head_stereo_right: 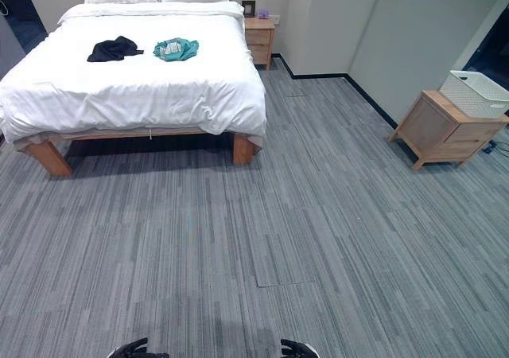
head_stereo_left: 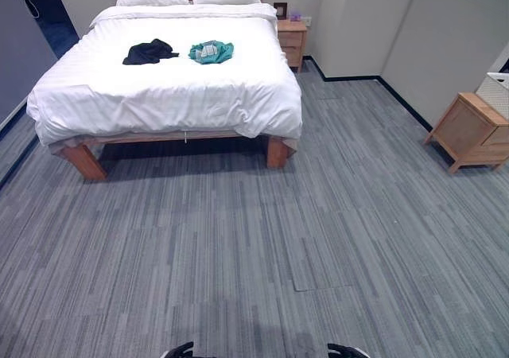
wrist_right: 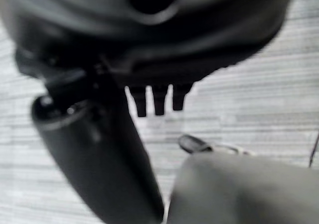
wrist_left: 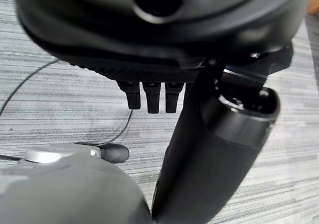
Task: Pick up bed clothes into laundry basket.
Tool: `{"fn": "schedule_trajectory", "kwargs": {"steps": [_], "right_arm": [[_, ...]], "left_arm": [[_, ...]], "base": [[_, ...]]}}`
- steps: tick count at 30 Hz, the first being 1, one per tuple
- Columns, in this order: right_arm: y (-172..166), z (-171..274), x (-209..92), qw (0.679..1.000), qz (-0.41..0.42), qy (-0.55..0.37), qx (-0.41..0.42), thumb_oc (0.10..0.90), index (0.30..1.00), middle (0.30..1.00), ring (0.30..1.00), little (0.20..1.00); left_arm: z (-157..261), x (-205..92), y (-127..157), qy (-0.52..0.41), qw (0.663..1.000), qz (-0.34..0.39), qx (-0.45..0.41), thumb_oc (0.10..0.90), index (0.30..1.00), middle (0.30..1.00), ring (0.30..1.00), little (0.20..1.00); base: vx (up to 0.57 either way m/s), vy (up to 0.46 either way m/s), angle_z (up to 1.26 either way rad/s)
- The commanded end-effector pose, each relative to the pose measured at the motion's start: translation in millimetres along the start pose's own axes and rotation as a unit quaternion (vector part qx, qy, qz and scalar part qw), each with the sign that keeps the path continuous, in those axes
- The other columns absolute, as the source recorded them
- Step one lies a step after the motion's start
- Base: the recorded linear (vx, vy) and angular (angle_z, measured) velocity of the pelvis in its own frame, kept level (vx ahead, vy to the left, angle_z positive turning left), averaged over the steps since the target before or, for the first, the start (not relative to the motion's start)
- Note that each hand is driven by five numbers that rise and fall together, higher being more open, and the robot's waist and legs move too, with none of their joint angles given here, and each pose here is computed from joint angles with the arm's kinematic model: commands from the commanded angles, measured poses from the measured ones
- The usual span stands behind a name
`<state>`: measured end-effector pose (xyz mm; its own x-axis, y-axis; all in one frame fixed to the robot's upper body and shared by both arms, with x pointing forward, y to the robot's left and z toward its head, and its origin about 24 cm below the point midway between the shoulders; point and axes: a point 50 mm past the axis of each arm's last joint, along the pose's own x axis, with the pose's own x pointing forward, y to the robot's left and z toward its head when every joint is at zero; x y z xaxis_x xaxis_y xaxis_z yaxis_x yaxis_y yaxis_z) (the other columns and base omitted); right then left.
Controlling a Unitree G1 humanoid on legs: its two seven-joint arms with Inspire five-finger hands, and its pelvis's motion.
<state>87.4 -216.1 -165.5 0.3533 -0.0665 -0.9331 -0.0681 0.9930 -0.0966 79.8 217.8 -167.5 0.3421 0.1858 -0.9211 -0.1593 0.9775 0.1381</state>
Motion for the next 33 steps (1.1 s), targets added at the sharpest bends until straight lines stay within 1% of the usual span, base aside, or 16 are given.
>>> {"fn": "schedule_trajectory", "kwargs": {"steps": [1,10,11,13,14,15,17,20,22,24,26,31,32,33], "right_arm": [[-4.3,5.2,0.6,1.000,-0.001,-0.005,-0.009,0.800,0.900,0.900,0.900,0.900],[-5.8,1.8,0.1,1.000,-0.004,0.000,0.013,0.800,0.900,0.900,0.900,0.900],[-9.9,3.8,0.0,0.999,-0.014,-0.005,0.041,0.800,0.900,0.900,0.900,0.900],[-13.9,8.3,0.1,0.998,-0.020,-0.012,0.056,0.800,0.900,0.900,0.900,0.900],[-18.0,29.4,1.1,0.994,-0.024,-0.055,0.088,0.800,0.900,0.900,0.900,0.900],[-22.5,43.5,0.7,0.992,-0.028,-0.082,0.096,0.800,0.900,0.900,0.900,0.900],[-30.9,82.8,-4.1,0.981,-0.030,-0.159,0.104,0.800,0.900,0.900,0.900,0.900],[-40.1,113.5,-11.9,0.971,-0.037,-0.216,0.100,0.800,0.900,0.900,0.900,0.900],[-43.6,118.1,-13.2,0.970,-0.042,-0.219,0.093,0.800,0.900,0.900,0.900,0.900],[-39.9,136.4,-19.7,0.962,-0.032,-0.258,0.086,0.800,0.900,0.900,0.900,0.900],[-36.8,158.1,-33.5,0.946,-0.024,-0.317,0.066,0.800,0.900,0.900,0.900,0.900],[-32.8,166.8,-43.9,0.933,-0.020,-0.355,0.050,0.800,0.900,0.900,0.900,0.900],[-31.8,168.6,-47.8,0.930,-0.023,-0.365,0.027,0.800,0.900,0.900,0.900,0.900],[-31.8,168.5,-47.8,0.930,-0.023,-0.365,0.027,0.800,0.900,0.900,0.900,0.900]], "left_arm": [[21.6,3.1,-12.1,-0.033,0.999,-0.012,0.019,0.800,0.900,0.900,0.900,0.900],[15.4,2.7,-10.5,-0.019,1.000,-0.010,0.006,0.800,0.900,0.900,0.900,0.900],[18.6,3.1,-10.4,-0.025,1.000,-0.011,0.002,0.800,0.900,0.900,0.900,0.900],[21.3,3.3,-10.7,-0.029,0.999,-0.013,0.003,0.800,0.900,0.900,0.900,0.900],[32.7,4.1,-10.3,-0.049,0.999,-0.017,0.003,0.800,0.900,0.900,0.900,0.900],[42.9,4.3,-11.4,-0.068,0.997,-0.020,0.004,0.800,0.900,0.900,0.900,0.900],[73.0,2.7,-11.6,-0.128,0.991,-0.025,0.011,0.800,0.900,0.900,0.900,0.900],[107.9,-3.6,-13.0,-0.197,0.980,-0.032,-0.002,0.800,0.900,0.900,0.900,0.900],[119.8,-6.3,-13.1,-0.217,0.976,-0.033,-0.005,0.800,0.900,0.900,0.900,0.900],[136.6,-12.6,-14.3,-0.254,0.966,-0.038,-0.013,0.800,0.900,0.900,0.900,0.900],[155.3,-24.6,-13.0,-0.306,0.951,-0.046,-0.022,0.800,0.900,0.900,0.900,0.900],[161.9,-34.4,-13.6,-0.338,0.939,-0.054,-0.038,0.800,0.900,0.900,0.900,0.900],[165.4,-38.5,-15.1,-0.351,0.934,-0.055,-0.042,0.800,0.900,0.900,0.900,0.900],[165.3,-38.5,-15.1,-0.351,0.934,-0.055,-0.042,0.800,0.900,0.900,0.900,0.900]], "base": [[0.00,0.000,0.00],[0.00,0.002,0.00],[0.00,0.000,0.00],[0.03,0.020,-0.02],[0.03,0.034,-0.06],[0.02,0.038,-0.14],[-0.01,0.033,-0.15],[-0.03,0.026,-0.10],[0.00,0.000,0.00],[-0.01,0.013,0.03],[0.00,0.000,0.00],[0.00,0.000,0.00],[0.00,0.000,0.00],[0.00,0.000,0.00]]}}
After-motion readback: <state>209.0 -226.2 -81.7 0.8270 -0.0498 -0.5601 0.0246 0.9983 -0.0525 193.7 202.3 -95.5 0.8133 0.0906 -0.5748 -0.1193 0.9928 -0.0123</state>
